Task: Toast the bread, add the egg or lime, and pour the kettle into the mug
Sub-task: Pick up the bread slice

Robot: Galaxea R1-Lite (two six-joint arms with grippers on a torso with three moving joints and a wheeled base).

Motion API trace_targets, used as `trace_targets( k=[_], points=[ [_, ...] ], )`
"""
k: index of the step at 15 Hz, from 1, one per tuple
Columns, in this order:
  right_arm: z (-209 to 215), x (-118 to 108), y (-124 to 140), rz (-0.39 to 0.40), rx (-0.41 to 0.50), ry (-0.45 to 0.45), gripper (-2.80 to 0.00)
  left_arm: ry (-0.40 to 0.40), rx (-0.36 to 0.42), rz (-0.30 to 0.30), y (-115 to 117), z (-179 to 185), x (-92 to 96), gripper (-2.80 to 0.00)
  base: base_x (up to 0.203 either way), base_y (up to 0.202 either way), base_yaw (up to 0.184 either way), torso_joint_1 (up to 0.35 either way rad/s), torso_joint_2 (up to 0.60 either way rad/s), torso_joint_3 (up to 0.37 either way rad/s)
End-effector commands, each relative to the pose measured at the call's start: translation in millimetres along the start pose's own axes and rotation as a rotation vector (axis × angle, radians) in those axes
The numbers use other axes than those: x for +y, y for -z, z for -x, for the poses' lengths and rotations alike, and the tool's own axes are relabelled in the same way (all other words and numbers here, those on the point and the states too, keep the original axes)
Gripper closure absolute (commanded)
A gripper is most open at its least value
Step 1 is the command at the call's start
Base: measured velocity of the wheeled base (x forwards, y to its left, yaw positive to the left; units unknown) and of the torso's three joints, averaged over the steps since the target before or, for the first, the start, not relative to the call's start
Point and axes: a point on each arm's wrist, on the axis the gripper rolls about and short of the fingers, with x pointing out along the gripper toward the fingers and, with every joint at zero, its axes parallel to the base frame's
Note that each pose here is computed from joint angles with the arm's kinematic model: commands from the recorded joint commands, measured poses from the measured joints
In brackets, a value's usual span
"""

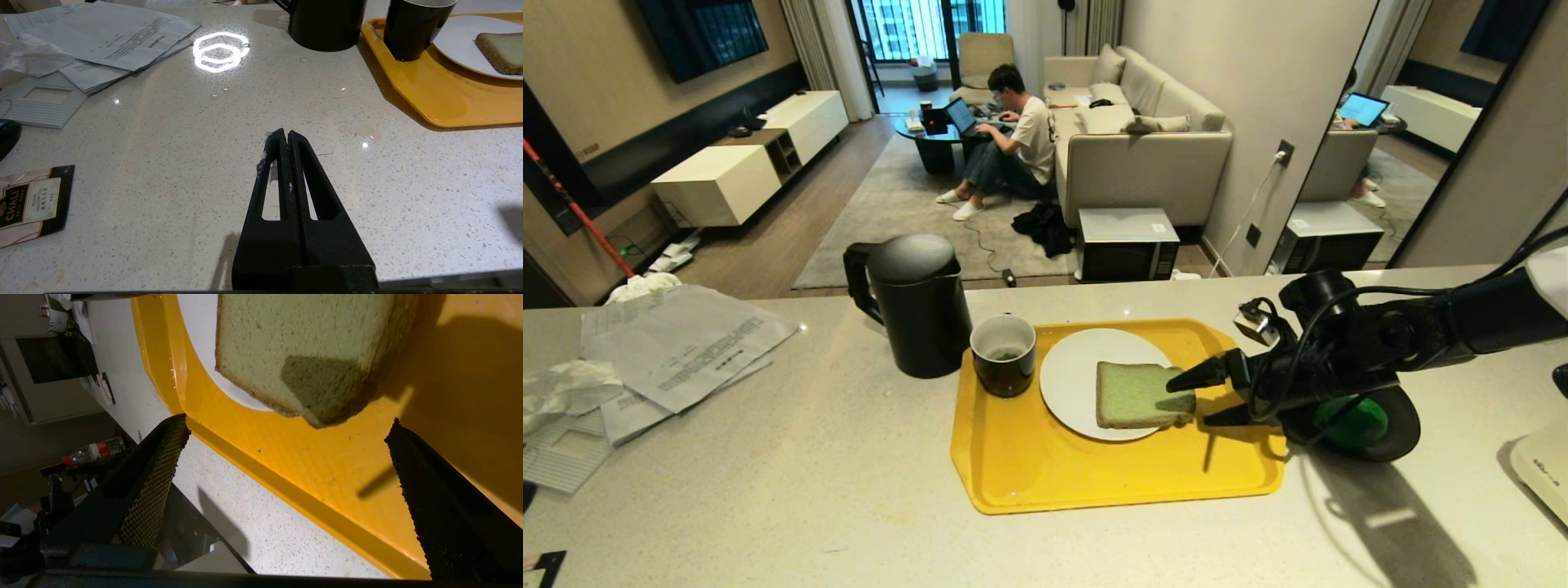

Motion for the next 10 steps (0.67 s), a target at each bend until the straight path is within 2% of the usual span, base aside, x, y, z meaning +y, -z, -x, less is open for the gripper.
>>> trace_targets(
  k=[1,10],
  points=[
    [-11.4,-8.4,-4.9,-0.011,0.014,0.002,-2.8,0.0,0.0,0.0,0.0,0.0,0.0,0.0,0.0,0.0,0.0,0.0,0.0,0.0],
    [-29.1,-4.3,-15.6,0.018,0.019,-0.013,-2.8,0.0,0.0,0.0,0.0,0.0,0.0,0.0,0.0,0.0,0.0,0.0,0.0,0.0]
  ],
)
